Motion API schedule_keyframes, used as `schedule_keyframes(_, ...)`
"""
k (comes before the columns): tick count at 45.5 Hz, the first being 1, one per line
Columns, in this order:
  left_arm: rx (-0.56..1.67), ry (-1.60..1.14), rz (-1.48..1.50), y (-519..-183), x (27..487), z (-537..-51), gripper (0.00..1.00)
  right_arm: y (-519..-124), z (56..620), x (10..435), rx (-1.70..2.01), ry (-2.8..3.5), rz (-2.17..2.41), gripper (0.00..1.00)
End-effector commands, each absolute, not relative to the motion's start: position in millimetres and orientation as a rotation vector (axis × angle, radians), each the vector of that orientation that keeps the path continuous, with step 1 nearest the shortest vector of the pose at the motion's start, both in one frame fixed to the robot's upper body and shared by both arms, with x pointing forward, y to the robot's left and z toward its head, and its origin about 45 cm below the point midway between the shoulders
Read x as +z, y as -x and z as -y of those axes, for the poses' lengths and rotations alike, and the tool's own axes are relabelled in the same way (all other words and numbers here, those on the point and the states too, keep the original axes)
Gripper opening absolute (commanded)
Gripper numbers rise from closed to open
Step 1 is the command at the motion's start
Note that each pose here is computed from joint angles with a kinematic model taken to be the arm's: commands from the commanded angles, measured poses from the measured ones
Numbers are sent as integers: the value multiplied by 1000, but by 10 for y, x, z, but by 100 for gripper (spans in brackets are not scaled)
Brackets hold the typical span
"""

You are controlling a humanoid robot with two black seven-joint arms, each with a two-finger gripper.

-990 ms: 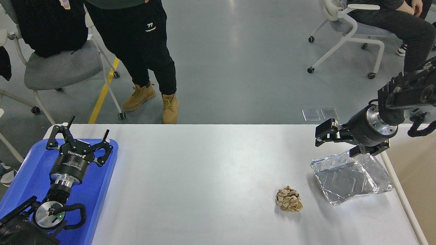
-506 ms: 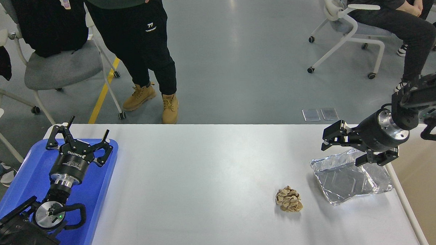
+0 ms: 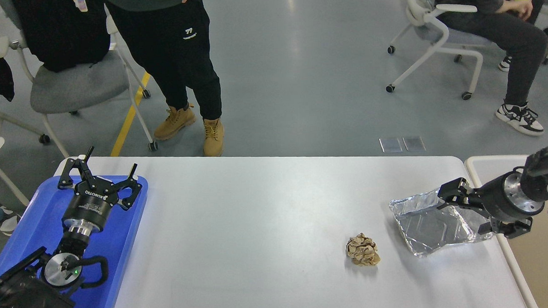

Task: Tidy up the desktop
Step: 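Lower the right gripper onto the foil tray's edge nearest the bin, then close the right gripper on the foil tray's edge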

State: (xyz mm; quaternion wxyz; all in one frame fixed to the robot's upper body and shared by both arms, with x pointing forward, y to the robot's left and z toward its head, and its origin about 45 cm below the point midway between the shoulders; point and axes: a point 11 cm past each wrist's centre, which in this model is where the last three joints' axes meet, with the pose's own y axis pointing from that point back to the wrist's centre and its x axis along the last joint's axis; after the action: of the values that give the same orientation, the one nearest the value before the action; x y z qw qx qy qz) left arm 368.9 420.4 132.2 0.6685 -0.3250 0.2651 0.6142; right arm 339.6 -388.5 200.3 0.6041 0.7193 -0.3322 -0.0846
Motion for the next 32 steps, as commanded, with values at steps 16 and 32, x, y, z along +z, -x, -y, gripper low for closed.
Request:
schedule_keyframes(16, 1386, 732, -598, -3688, 1321, -4205, 99, -3110, 4170, 1268, -259, -1536, 1091, 99)
schedule_keyframes(32, 1386, 732, -598, -3688, 1321, -4205, 99, -3018, 4238, 1031, -223, -1463, 1193, 96)
